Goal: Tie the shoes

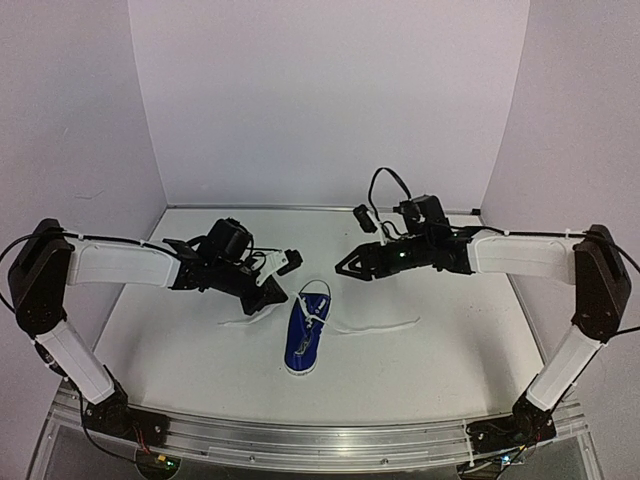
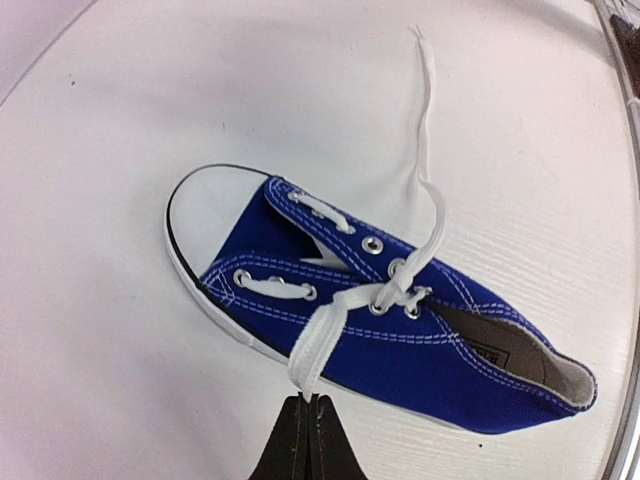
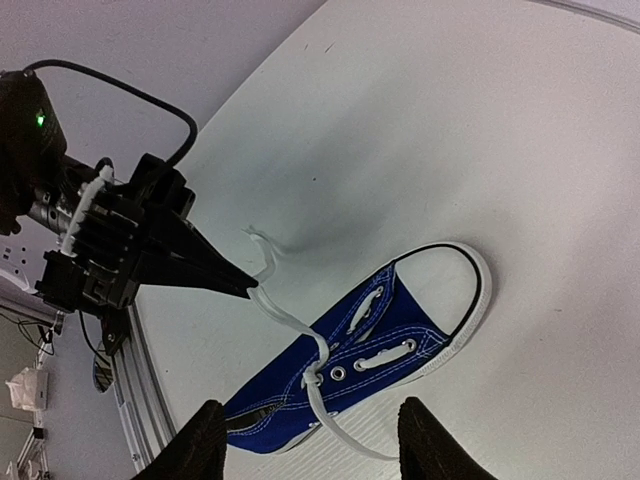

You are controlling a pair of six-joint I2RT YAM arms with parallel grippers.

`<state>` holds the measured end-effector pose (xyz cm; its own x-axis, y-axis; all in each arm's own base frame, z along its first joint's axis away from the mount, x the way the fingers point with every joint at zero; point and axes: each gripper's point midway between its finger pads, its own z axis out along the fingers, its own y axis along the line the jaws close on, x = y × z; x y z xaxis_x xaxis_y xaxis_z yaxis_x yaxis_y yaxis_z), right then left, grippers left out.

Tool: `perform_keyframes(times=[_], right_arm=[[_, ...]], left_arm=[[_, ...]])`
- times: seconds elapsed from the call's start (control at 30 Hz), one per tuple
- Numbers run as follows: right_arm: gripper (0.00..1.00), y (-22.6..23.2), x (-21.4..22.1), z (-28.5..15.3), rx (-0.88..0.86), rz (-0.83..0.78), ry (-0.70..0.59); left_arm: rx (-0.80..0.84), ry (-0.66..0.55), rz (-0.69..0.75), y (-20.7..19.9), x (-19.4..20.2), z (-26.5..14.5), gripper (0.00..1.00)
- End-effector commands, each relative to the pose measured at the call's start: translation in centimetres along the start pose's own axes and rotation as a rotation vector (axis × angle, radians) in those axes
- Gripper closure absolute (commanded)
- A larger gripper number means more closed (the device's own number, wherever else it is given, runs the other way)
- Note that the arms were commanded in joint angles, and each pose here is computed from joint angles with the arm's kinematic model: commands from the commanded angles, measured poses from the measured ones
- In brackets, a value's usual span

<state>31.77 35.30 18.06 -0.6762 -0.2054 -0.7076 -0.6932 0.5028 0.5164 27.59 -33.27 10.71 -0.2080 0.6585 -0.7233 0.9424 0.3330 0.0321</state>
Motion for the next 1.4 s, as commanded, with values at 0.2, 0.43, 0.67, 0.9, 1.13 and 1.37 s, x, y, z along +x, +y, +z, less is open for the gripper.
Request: perform_keyframes(times=[0.2,0.43,0.67,0.9,1.13,1.37], right_arm=[[0.44,4.6,-0.2,5.6,-0.200,-0.024,0.022],[0.56,5.5,1.1,8.6,-0.241,-0.013,0.070],[0.65,5.0,1.3,9.4,-0.227,-0.002,0.076],[0.74,4.8,1.4,9.7,-0.225,0.002,0.080],[1.00,4.7,1.5,9.5,-0.214,-0.001,0.081],[1.00,4.6,1.1,8.5,-0.178,-0.013,0.061]], left_arm=[[0.018,-0.224,0.006,-0.6,-3.9,-0.9,1.00],[0.033,-0.283,0.005,-1.0,-4.7,-1.3,1.00],[0.040,-0.304,0.014,-1.3,-5.0,-1.6,1.00],[0.068,-0.310,0.020,-1.8,-5.2,-1.6,1.00],[0.053,-0.300,0.019,-1.6,-5.0,-1.4,1.00],[0.031,-0.276,-0.014,-1.1,-4.5,-0.7,0.86]])
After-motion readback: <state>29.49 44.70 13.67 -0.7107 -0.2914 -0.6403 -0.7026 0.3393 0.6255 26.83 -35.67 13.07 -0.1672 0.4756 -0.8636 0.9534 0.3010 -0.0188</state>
